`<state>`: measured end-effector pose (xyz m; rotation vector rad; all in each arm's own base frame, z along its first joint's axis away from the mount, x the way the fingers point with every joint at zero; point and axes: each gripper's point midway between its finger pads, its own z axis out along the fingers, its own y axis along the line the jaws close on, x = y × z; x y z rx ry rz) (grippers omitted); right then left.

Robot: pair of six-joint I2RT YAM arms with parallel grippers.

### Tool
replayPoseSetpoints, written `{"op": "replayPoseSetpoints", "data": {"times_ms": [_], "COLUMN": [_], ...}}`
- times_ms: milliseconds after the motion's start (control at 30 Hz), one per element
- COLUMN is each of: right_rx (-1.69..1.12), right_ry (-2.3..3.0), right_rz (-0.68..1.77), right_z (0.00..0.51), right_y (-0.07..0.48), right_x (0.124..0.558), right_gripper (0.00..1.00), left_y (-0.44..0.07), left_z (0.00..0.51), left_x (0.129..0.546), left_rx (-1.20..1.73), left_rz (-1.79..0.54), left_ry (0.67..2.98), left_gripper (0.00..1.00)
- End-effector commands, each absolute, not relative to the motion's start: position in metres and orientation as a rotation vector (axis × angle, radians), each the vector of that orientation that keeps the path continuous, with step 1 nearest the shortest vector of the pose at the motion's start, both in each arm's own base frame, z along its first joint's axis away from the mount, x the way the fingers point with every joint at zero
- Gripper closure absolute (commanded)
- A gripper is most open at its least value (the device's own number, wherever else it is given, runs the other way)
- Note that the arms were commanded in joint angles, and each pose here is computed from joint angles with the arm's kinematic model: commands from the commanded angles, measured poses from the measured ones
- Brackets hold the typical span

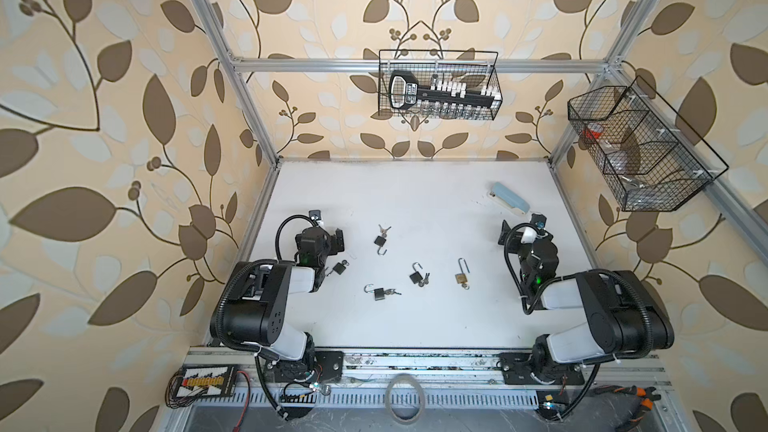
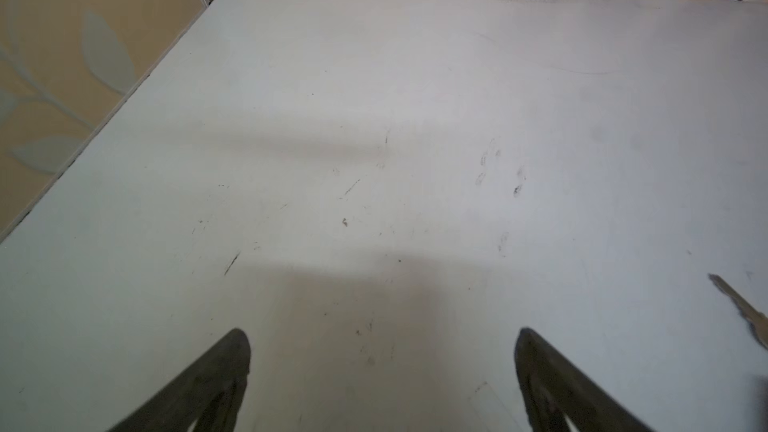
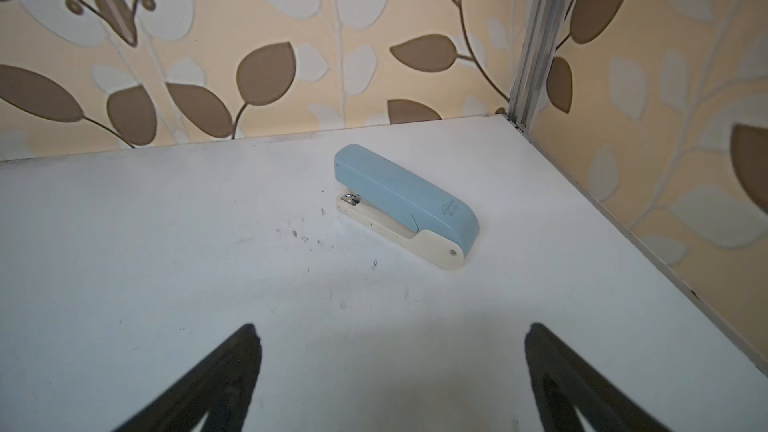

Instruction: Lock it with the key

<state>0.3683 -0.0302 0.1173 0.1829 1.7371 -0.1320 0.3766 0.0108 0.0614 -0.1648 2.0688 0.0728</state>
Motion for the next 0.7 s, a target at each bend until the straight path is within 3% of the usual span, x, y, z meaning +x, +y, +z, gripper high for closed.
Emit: {"op": "replayPoseSetpoints", "data": {"times_ms": [0,667], "right_rx": [0.170,0.170], "right_ry": [1.736,1.737], "right_rz": [-0.125,-0.117], "right_z": [0.1174,0.1175], "right_y": [-0.0286,-0.0292], "right_x": [0.3681,0.3686], "right_gripper": [0.01,0.01], "left_y": [0.0117,0.0127], "left_z": [0.0770,0.0785], "left_x": [0.3823,0.3804], "left_rx": [-0.168,-0.168], "left_rz": [0.059,0.074], "left_ry": [2.011,2.000], "left_gripper": [0.01,0.01]}}
